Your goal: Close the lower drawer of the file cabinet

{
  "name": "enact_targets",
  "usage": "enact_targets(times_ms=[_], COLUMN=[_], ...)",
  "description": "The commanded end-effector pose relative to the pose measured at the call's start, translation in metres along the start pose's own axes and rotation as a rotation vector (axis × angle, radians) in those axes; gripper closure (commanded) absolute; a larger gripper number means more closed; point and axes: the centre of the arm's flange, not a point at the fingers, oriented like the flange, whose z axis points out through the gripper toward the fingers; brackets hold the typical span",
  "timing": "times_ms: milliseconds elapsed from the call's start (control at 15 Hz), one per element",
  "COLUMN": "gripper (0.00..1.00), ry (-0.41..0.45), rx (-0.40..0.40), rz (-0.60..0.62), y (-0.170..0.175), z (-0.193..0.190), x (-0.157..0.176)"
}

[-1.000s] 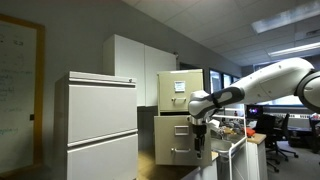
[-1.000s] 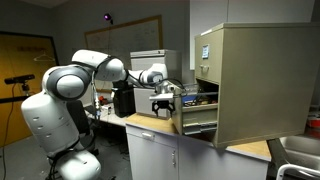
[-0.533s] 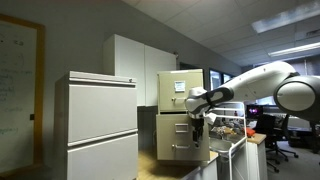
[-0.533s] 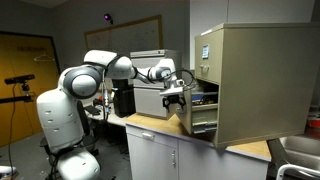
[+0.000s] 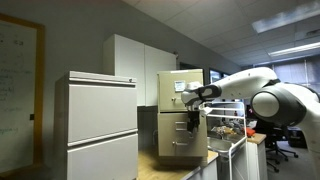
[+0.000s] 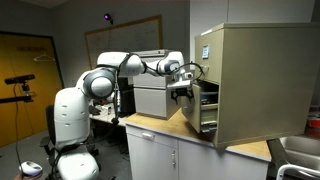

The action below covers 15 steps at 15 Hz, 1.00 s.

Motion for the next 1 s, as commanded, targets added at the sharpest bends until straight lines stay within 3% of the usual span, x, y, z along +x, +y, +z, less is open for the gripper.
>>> enact_targets(times_ms=[0, 333, 533, 667, 733, 800, 933], gripper=[0.00, 0.00, 0.00, 0.00, 0.00, 0.00, 0.00], ry=[0.067, 0.141, 0.185, 0.177, 0.146, 0.108, 0.098], rx=[0.058, 0.234, 0.246, 0.227, 0.195, 0.280, 0.281], rz=[0.180, 0.432, 0.574, 0.602, 0.560, 0.586, 0.583], y=[0.066, 0.093, 0.107, 0.114, 0.104, 0.065, 0.063], z=[-0.027, -0.042, -0.047, -0.050, -0.042, -0.030, -0.025], x=[0.041, 0.053, 0.061, 0.071, 0.072, 0.032, 0.035])
